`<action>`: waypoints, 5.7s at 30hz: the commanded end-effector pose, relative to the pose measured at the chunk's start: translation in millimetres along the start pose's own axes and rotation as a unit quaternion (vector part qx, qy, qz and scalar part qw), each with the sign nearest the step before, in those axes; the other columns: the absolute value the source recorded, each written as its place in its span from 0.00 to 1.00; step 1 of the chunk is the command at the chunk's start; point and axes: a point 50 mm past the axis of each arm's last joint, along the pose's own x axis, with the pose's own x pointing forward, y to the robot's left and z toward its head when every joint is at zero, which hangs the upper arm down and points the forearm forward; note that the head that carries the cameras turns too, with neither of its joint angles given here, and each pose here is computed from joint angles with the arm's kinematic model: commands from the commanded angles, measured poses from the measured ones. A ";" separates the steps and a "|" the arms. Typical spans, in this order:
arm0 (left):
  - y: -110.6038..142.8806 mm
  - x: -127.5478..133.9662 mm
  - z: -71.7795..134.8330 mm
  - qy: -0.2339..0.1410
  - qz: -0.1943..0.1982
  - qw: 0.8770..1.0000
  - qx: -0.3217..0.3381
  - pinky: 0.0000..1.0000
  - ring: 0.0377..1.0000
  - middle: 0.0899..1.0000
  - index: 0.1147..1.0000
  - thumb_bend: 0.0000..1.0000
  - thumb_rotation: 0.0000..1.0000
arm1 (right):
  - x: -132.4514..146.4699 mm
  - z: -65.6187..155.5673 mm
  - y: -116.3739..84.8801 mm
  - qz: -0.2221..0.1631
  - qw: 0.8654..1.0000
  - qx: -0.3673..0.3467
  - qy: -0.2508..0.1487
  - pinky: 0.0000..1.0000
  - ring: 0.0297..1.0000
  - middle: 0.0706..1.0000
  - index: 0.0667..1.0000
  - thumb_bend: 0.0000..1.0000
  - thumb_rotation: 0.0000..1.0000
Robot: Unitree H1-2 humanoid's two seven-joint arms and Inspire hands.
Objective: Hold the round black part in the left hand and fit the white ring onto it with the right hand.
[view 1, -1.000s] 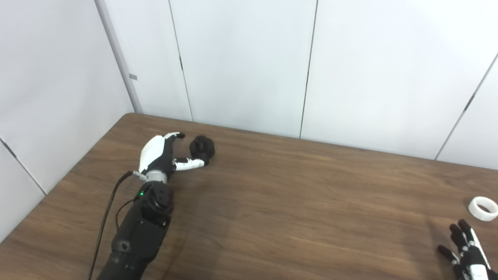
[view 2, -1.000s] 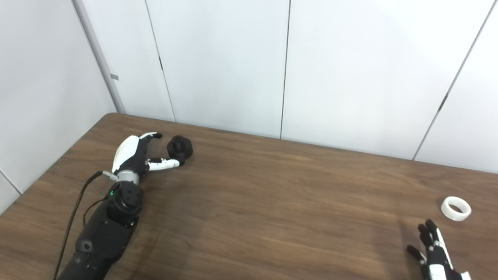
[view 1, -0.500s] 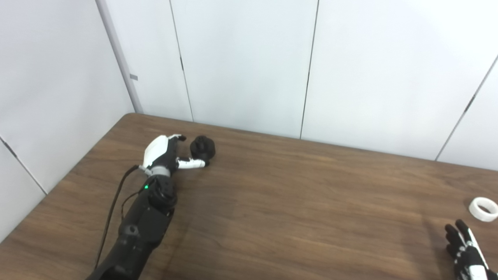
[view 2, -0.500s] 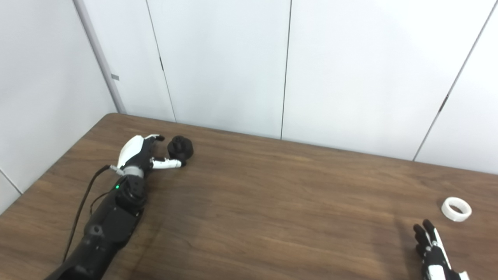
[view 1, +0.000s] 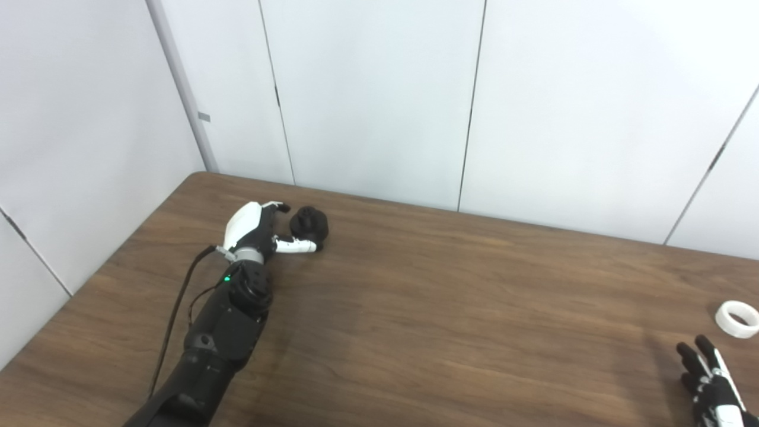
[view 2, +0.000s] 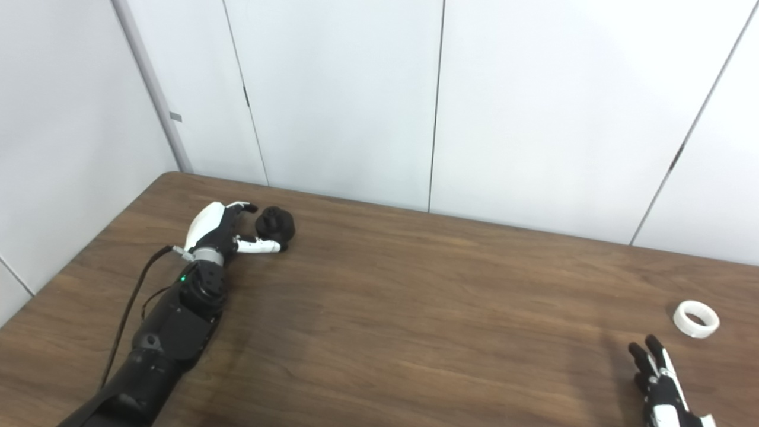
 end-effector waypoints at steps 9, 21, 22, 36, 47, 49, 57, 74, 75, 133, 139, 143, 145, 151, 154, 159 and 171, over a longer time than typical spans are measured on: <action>23.4 13.3 30.9 -0.040 0.023 0.999 -0.001 1.00 1.00 0.92 0.77 0.97 0.26 | -14.8 -18.5 5.0 -0.006 0.999 0.011 0.035 1.00 0.99 0.95 1.00 0.45 1.00; 22.0 13.0 28.1 -0.037 0.022 0.999 0.008 1.00 0.98 0.89 0.75 0.95 0.25 | -16.0 -18.4 4.3 -0.010 0.999 0.007 0.040 1.00 0.99 0.95 1.00 0.46 1.00; 21.9 13.0 27.7 -0.036 0.022 0.999 0.009 1.00 0.98 0.89 0.74 0.95 0.25 | -16.1 -18.5 4.1 -0.009 0.999 0.008 0.039 1.00 0.98 0.95 1.00 0.46 1.00; 23.9 12.5 21.1 -0.028 0.038 0.999 0.015 1.00 0.95 0.86 0.62 0.88 0.20 | -16.4 -18.5 3.8 -0.005 0.999 0.011 0.036 1.00 0.99 0.94 1.00 0.46 1.00; 22.1 7.6 16.5 -0.066 0.082 0.993 0.046 1.00 0.91 0.77 0.42 0.52 0.05 | -16.8 -18.9 2.2 -0.004 0.999 0.001 0.038 1.00 0.98 0.95 1.00 0.46 1.00; 21.4 7.3 16.1 -0.067 0.085 0.993 0.043 1.00 0.90 0.77 0.42 0.52 0.04 | -16.9 -19.0 2.1 -0.002 0.999 0.000 0.035 1.00 0.98 0.95 1.00 0.45 1.00; 21.1 4.9 16.7 -0.073 0.088 0.992 0.050 1.00 0.90 0.77 0.42 0.52 0.04 | -17.0 -18.8 2.7 -0.003 0.999 0.000 0.034 1.00 0.98 0.94 1.00 0.46 1.00; 0.2 -68.5 47.0 -0.169 0.034 0.984 0.037 1.00 0.88 0.76 0.42 0.52 0.05 | -15.4 -14.1 10.8 -0.009 0.999 -0.011 0.042 1.00 0.96 0.92 0.99 0.54 1.00; -4.6 -79.0 52.0 -0.183 0.025 0.982 0.030 1.00 0.88 0.76 0.42 0.52 0.05 | -15.2 -13.5 11.1 -0.011 0.999 -0.013 0.041 1.00 0.96 0.92 0.98 0.54 1.00; -125.1 -266.3 33.3 -0.338 -0.191 0.920 0.051 1.00 0.94 0.81 0.42 0.52 0.06 | 6.7 62.9 42.6 -0.054 0.995 -0.078 0.009 0.88 0.90 0.89 0.90 0.53 0.99; -121.4 -265.2 30.9 -0.336 -0.192 0.921 0.052 1.00 0.94 0.81 0.42 0.52 0.06 | 21.4 84.6 26.2 -0.073 0.991 -0.113 0.003 0.80 0.86 0.88 0.85 0.53 0.73; -118.6 -261.4 25.6 -0.338 -0.188 0.920 0.063 1.00 0.93 0.81 0.42 0.52 0.06 | 36.1 98.1 10.3 -0.091 0.984 -0.153 -0.015 0.83 0.87 0.86 0.81 0.58 0.48; -117.2 -259.6 22.2 -0.341 -0.186 0.919 0.066 1.00 0.93 0.81 0.42 0.52 0.06 | 41.9 103.3 3.0 -0.104 0.978 -0.182 -0.013 0.88 0.89 0.87 0.78 0.63 0.39; -113.6 -255.4 14.9 -0.342 -0.189 0.918 0.066 1.00 0.93 0.80 0.42 0.52 0.06 | 61.3 112.4 -20.0 -0.142 0.956 -0.254 -0.023 0.89 0.90 0.88 0.71 0.75 0.26; -111.9 -252.3 11.4 -0.341 -0.190 0.918 0.068 1.00 0.93 0.80 0.42 0.52 0.06 | 71.1 116.3 -31.2 -0.160 0.947 -0.277 -0.023 0.92 0.90 0.88 0.71 0.80 0.26; -108.7 -248.6 8.5 -0.339 -0.193 0.918 0.072 1.00 0.93 0.80 0.42 0.52 0.06 | 86.6 119.3 -48.1 -0.175 0.940 -0.292 -0.019 0.88 0.90 0.88 0.73 0.84 0.23; -111.4 -252.5 4.1 -0.343 -0.203 0.914 0.074 1.00 0.92 0.79 0.42 0.52 0.06 | 125.0 117.4 -94.8 -0.185 0.909 -0.372 0.031 0.89 0.92 0.89 0.74 0.83 0.22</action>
